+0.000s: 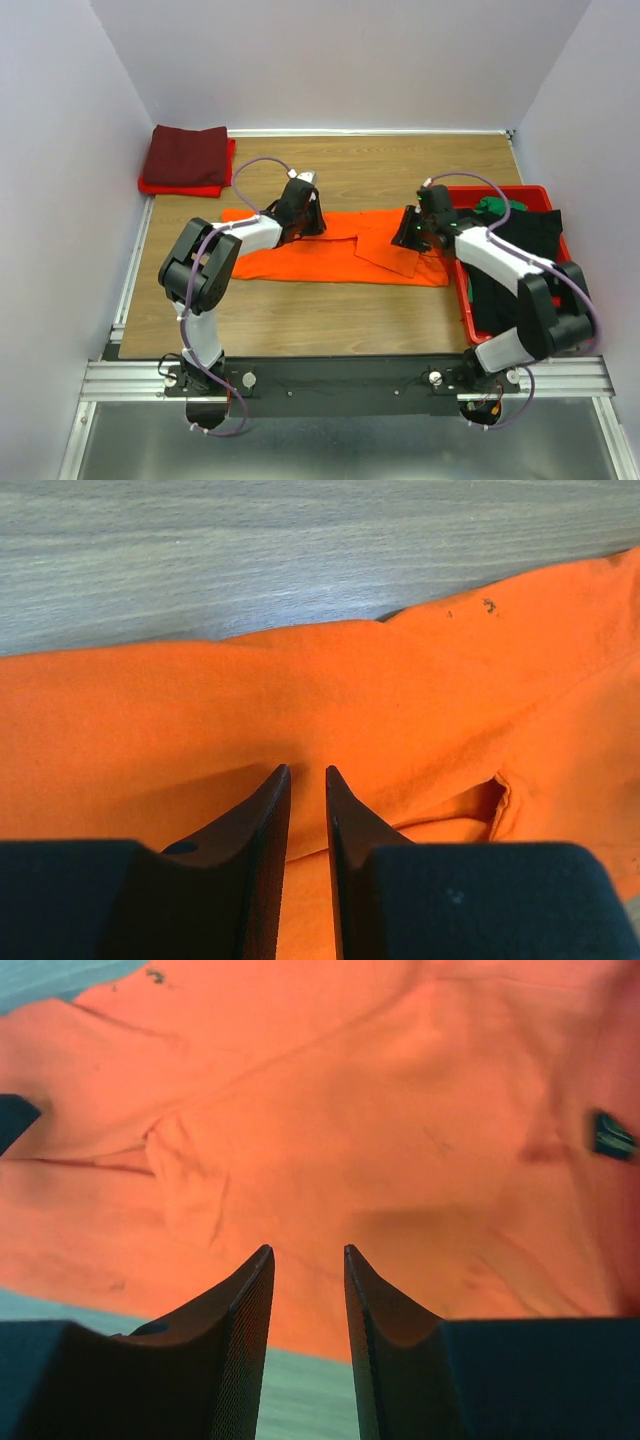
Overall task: Fold and stack the t-shirts
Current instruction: Fold the tshirt
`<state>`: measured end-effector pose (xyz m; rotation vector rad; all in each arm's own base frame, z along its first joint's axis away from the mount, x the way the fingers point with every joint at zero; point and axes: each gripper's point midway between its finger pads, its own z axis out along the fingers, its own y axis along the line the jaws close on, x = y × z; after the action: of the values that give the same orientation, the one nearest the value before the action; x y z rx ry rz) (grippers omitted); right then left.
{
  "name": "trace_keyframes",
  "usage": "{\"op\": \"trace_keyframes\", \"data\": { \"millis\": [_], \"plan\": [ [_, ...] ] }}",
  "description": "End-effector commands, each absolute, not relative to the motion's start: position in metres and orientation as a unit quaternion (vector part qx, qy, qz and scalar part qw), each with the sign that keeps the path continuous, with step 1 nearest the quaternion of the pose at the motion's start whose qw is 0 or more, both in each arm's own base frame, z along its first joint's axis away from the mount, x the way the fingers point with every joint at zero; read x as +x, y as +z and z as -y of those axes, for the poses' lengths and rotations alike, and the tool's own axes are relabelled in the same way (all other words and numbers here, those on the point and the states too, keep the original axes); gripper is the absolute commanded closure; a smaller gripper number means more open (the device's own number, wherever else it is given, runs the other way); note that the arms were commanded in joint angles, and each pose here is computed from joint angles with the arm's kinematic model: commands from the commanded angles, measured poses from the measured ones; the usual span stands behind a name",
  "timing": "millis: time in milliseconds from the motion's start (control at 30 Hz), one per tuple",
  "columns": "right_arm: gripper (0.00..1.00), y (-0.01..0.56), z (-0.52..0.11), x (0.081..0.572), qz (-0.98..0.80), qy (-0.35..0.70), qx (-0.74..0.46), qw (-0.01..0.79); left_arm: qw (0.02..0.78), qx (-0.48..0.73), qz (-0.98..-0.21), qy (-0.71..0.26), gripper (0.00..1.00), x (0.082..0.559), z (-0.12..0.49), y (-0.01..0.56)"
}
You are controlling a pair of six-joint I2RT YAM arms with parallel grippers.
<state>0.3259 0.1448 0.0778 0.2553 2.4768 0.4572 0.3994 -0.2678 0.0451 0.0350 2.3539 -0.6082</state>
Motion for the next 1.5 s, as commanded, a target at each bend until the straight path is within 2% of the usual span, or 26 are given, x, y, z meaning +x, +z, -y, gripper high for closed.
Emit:
{"op": "trace_keyframes", "data": {
  "millis": [0,267,567,733,833,867,967,1033,1067,1100,1133,1200,1333,1400,1467],
  "plan": [
    [0.59,0.069,-0.168,0.347,-0.935,0.141,0.088,0.314,0.375,0.012,-0.899,-0.225,0.72,0.404,0.264,0.072],
    [0.59,0.017,-0.176,0.350,-0.948,0.083,0.113,0.285,0.359,-0.019,-0.920,-0.156,0.78,0.388,0.231,0.048],
    [0.59,-0.006,-0.187,0.388,-0.954,0.058,0.088,0.279,0.319,-0.045,-0.941,-0.101,0.84,0.353,0.199,0.009],
    [0.59,-0.010,-0.195,0.428,-0.955,0.056,0.053,0.285,0.302,-0.044,-0.944,-0.123,0.85,0.330,0.201,0.007],
    [0.59,-0.001,-0.210,0.469,-0.950,0.062,0.009,0.307,0.282,-0.052,-0.948,-0.140,0.88,0.311,0.205,0.000],
    [0.59,-0.014,-0.207,0.467,-0.953,0.053,-0.002,0.297,0.276,-0.056,-0.948,-0.147,0.88,0.306,0.208,-0.001],
    [0.58,-0.006,-0.219,0.506,-0.946,0.044,-0.033,0.320,0.251,-0.072,-0.946,-0.190,0.88,0.284,0.230,-0.001],
    [0.57,-0.021,-0.225,0.516,-0.947,0.042,-0.050,0.314,0.245,-0.086,-0.934,-0.244,0.88,0.278,0.255,0.010],
    [0.57,-0.006,-0.233,0.534,-0.939,0.051,-0.061,0.334,0.249,-0.075,-0.928,-0.267,0.86,0.275,0.273,0.017],
    [0.56,-0.020,-0.233,0.529,-0.944,0.048,-0.069,0.319,0.244,-0.072,-0.927,-0.276,0.85,0.273,0.281,0.019],
    [0.56,-0.007,-0.245,0.545,-0.936,0.068,-0.076,0.336,0.242,-0.068,-0.925,-0.286,0.85,0.275,0.291,0.019],
    [0.56,-0.022,-0.253,0.550,-0.937,0.078,-0.093,0.327,0.256,-0.059,-0.913,-0.311,0.82,0.291,0.313,0.035],
    [0.45,-0.006,-0.274,0.573,-0.921,0.109,-0.118,0.354,0.260,-0.029,-0.898,-0.354,0.78,0.311,0.346,0.052],
    [0.35,0.008,-0.276,0.578,-0.916,0.112,-0.119,0.366,0.279,-0.014,-0.889,-0.363,0.77,0.323,0.355,0.070],
    [0.33,0.026,-0.276,0.580,-0.911,0.114,-0.117,0.378,0.296,-0.010,-0.883,-0.364,0.75,0.328,0.353,0.083]
  ]
}}
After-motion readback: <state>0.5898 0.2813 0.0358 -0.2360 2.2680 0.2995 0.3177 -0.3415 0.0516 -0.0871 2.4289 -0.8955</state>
